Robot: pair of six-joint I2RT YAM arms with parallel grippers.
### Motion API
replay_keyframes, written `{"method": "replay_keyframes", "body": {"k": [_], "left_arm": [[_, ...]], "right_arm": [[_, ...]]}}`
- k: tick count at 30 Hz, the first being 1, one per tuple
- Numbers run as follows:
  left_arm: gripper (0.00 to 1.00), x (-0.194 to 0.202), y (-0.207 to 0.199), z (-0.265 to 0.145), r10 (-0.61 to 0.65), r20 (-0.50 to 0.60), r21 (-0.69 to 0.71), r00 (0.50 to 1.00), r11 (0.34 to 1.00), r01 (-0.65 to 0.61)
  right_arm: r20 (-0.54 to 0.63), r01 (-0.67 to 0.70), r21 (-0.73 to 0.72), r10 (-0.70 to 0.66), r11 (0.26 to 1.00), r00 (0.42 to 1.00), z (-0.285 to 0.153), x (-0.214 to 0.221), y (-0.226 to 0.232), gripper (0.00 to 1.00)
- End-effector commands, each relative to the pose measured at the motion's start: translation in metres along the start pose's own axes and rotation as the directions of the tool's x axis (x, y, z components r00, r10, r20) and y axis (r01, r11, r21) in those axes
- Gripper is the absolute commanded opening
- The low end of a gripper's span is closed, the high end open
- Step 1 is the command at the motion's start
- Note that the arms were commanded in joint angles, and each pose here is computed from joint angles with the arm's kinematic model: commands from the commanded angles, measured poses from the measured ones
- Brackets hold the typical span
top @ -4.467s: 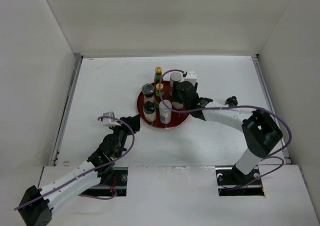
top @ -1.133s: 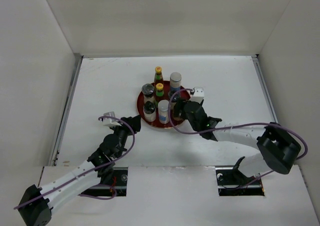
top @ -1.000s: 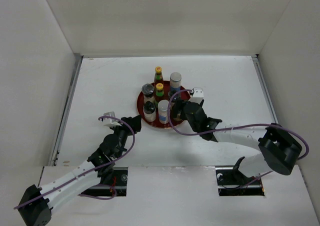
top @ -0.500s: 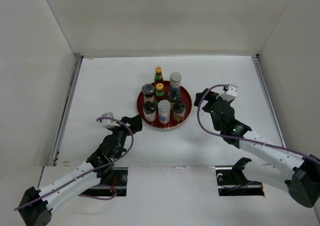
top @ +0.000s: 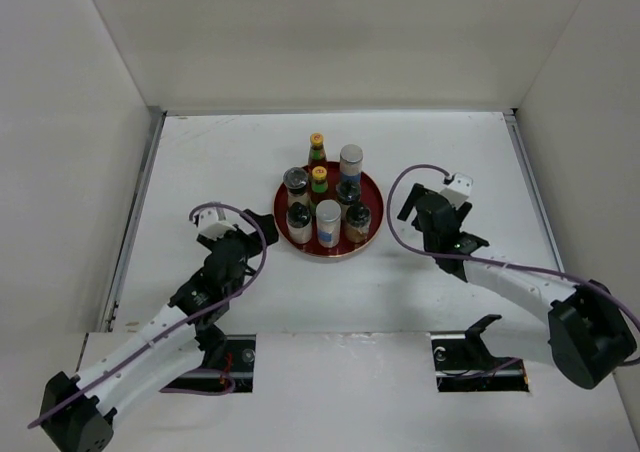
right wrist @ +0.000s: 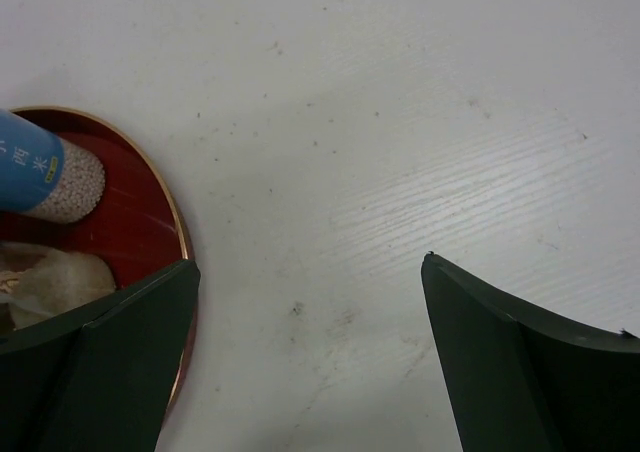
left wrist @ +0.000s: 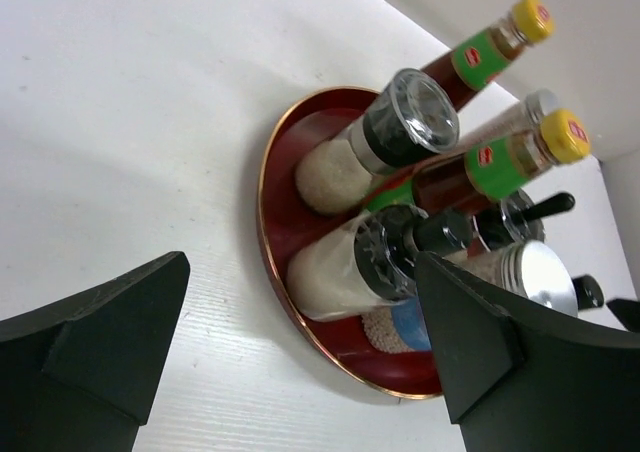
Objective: Organize the condiment bottles
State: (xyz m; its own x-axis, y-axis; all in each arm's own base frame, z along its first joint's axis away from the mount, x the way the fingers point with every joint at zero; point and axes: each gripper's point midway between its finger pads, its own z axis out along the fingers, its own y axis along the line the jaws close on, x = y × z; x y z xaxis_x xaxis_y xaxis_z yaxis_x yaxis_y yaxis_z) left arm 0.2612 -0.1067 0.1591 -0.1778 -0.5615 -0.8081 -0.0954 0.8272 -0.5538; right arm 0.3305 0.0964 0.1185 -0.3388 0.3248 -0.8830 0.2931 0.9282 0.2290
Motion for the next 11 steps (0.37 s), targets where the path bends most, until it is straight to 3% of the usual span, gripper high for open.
{"method": "replay_keyframes", "body": {"k": [1, 11], "left_arm": [[1.00, 0.002, 0.006, 0.000, 0.003, -0.067, -0.074, 0.998, 0.997, -0.008], [1.00, 0.006, -0.012, 0.001, 0.000, -0.119, -0.035, 0.993, 0.999, -0.004]], "right_arm": [[0.055, -0.070, -0.051, 0.073, 0.996, 0.996, -0.010, -0.026, 0.013, 1.00], [0.077, -0.124, -0.061, 0.128, 0.990, 0.989, -0.019, -0.039, -0.008, 1.00]]}}
